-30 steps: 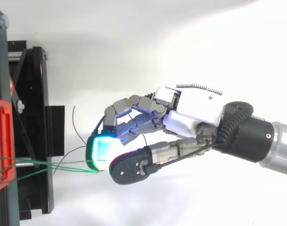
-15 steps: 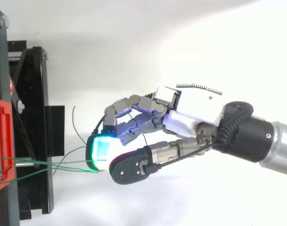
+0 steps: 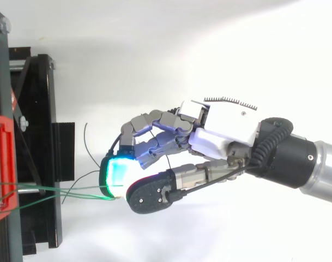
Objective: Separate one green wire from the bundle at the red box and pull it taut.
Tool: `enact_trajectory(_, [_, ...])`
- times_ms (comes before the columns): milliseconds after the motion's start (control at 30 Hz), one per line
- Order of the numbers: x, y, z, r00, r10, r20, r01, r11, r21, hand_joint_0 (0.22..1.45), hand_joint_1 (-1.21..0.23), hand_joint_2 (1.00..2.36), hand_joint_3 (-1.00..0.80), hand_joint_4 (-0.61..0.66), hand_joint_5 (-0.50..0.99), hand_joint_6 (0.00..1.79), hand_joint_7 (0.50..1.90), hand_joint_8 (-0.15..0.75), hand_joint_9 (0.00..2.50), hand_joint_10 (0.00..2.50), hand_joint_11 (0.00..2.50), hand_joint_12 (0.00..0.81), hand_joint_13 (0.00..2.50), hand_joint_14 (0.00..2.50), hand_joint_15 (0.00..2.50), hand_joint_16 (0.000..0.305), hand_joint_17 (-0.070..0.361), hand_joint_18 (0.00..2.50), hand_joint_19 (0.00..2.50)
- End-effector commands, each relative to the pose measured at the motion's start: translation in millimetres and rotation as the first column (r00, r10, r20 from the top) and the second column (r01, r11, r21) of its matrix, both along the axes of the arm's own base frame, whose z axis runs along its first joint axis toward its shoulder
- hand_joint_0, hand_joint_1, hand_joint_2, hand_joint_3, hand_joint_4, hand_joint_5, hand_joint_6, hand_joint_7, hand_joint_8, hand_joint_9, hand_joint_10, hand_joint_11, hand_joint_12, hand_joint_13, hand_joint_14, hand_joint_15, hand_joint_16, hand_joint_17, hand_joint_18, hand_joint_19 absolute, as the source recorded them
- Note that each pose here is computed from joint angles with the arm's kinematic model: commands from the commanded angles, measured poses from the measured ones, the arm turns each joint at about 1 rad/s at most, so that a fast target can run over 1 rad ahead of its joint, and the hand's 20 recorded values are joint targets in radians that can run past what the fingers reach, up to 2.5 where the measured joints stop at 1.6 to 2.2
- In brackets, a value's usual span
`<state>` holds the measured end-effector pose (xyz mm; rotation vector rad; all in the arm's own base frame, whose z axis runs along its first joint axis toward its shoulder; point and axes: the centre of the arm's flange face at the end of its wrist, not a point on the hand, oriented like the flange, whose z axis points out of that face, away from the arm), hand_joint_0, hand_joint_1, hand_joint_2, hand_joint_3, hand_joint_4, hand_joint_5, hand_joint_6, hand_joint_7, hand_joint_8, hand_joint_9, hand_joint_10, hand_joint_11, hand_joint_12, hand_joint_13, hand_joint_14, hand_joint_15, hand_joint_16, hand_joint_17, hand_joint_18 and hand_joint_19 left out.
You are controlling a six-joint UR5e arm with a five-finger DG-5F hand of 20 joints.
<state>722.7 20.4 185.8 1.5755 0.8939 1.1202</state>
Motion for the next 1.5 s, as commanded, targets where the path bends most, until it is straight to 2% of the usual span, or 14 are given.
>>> enact_trajectory(0, [0.0,0.0,-0.2,1.0000,0.000,0.000,0.000,1.0000,0.000,0.61,-0.84,1.02,-0.12,-0.17,-0.10,0.87,1.10,0.195,0.80,0.01,0.21,0.330,0.61,0.01,0.33,0.048,0.108,0.53,0.51])
enact_trajectory(1467, [0.0,0.0,-0.2,1.0000,0.000,0.000,0.000,1.0000,0.000,0.61,-0.84,1.02,-0.13,-0.19,-0.10,0.87,1.08,0.167,0.80,0.01,0.21,0.316,0.59,0.01,0.32,0.047,0.106,0.52,0.51])
